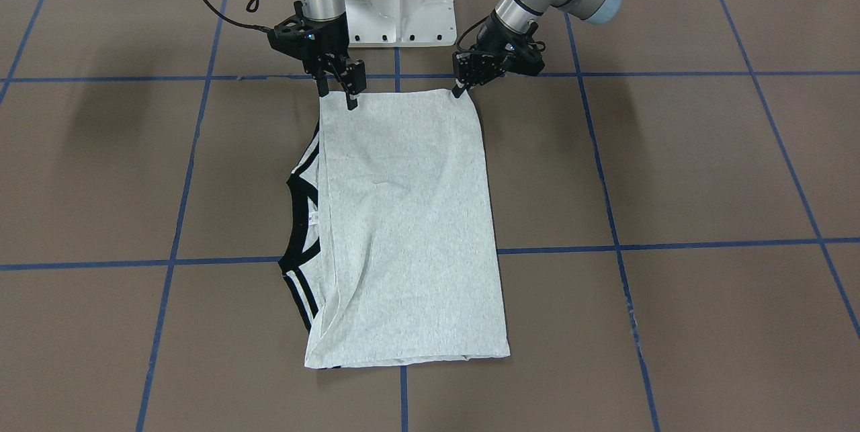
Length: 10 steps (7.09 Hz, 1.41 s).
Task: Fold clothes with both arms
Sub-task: 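Lower both grippers onto the near corners of the folded shirt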
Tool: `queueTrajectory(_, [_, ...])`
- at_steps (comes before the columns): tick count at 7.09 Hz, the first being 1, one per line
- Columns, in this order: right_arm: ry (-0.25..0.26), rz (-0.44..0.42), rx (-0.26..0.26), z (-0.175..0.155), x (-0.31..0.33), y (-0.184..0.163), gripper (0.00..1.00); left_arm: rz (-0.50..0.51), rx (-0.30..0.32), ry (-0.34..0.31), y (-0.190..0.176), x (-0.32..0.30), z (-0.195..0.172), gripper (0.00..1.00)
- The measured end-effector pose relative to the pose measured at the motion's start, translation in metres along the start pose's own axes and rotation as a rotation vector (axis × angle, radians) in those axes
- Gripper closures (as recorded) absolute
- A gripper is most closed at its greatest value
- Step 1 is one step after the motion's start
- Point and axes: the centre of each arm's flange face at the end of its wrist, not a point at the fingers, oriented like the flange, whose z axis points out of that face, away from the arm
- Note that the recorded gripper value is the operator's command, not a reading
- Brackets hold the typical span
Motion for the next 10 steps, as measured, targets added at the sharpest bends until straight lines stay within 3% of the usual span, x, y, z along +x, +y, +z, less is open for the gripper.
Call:
queueTrajectory(8, [0.013, 0.001, 0.037, 0.019, 0.009, 0.013, 0.16, 0.000, -0.002, 0.003, 0.001, 0.001, -0.001, 1.00])
queueTrajectory(9, [0.005, 0.010, 0.042, 0.018, 0.005, 0.016, 0.22, 0.000, -0.003, 0.003, 0.001, 0.001, -0.001, 1.00])
queueTrajectory(10, [-0.003, 0.021, 0.046, 0.019, 0.000, 0.020, 0.36, 0.000, -0.003, 0.003, 0.001, 0.001, -0.001, 1.00])
